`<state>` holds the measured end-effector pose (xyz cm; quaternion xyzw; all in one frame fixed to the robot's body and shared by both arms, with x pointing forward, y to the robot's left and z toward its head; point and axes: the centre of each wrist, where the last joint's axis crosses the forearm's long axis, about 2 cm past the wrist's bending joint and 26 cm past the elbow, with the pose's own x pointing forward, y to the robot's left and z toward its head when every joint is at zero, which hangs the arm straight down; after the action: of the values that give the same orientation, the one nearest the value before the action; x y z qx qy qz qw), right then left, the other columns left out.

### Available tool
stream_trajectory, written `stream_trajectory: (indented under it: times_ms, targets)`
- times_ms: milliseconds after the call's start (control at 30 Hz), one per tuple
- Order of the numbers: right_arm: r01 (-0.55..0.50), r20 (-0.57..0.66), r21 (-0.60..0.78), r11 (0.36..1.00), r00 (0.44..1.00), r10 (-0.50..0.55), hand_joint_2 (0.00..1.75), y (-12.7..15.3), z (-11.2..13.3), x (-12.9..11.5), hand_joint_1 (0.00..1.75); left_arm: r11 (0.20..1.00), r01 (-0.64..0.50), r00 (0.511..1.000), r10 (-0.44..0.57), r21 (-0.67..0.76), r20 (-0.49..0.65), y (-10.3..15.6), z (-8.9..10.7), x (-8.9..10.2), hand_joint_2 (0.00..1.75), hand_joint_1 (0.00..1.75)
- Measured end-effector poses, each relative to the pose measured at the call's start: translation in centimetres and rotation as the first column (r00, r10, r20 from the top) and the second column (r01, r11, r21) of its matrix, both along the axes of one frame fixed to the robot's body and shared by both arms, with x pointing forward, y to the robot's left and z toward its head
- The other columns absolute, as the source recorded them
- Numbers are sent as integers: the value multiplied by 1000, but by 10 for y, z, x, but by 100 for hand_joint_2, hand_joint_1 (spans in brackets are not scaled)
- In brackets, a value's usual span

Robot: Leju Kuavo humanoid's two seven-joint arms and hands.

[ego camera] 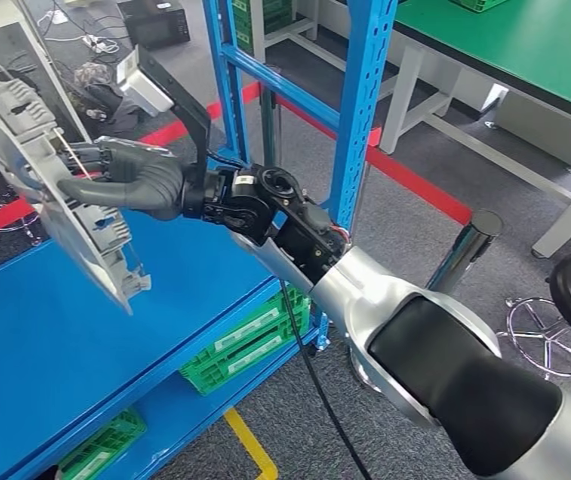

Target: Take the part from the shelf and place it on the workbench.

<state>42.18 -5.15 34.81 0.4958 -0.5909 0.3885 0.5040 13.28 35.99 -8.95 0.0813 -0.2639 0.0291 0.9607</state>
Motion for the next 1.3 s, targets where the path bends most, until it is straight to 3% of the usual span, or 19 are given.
stream_trajectory:
  times_ms: [200, 533, 1033, 1167, 1300]
  targets:
    - [-19, -34, -34, 999, 999, 18, 175, -1, -19, -16, 175, 1000, 0, 1000, 0, -6, 3, -1, 0, 2, 0, 0]
    - [-64, -63, -97, 993, 996, 58, 175, -26, -43, -48, 175, 1000, -9, 1000, 9, -18, 4, -1, -1, -3, 0, 0]
    - [-150, 38, -115, 982, 987, 155, 175, -37, -32, -74, 175, 999, -13, 1000, 14, -36, 5, -1, -1, -5, 0, 0]
    - [-159, 53, -120, 980, 985, 167, 175, -37, -31, -77, 175, 999, -17, 1000, 17, -46, 9, 0, -1, -5, 175, 0]
    - [-153, 66, -112, 982, 985, 161, 175, -37, -29, -80, 175, 998, -20, 1000, 21, -58, 19, 0, -1, -5, 175, 0]
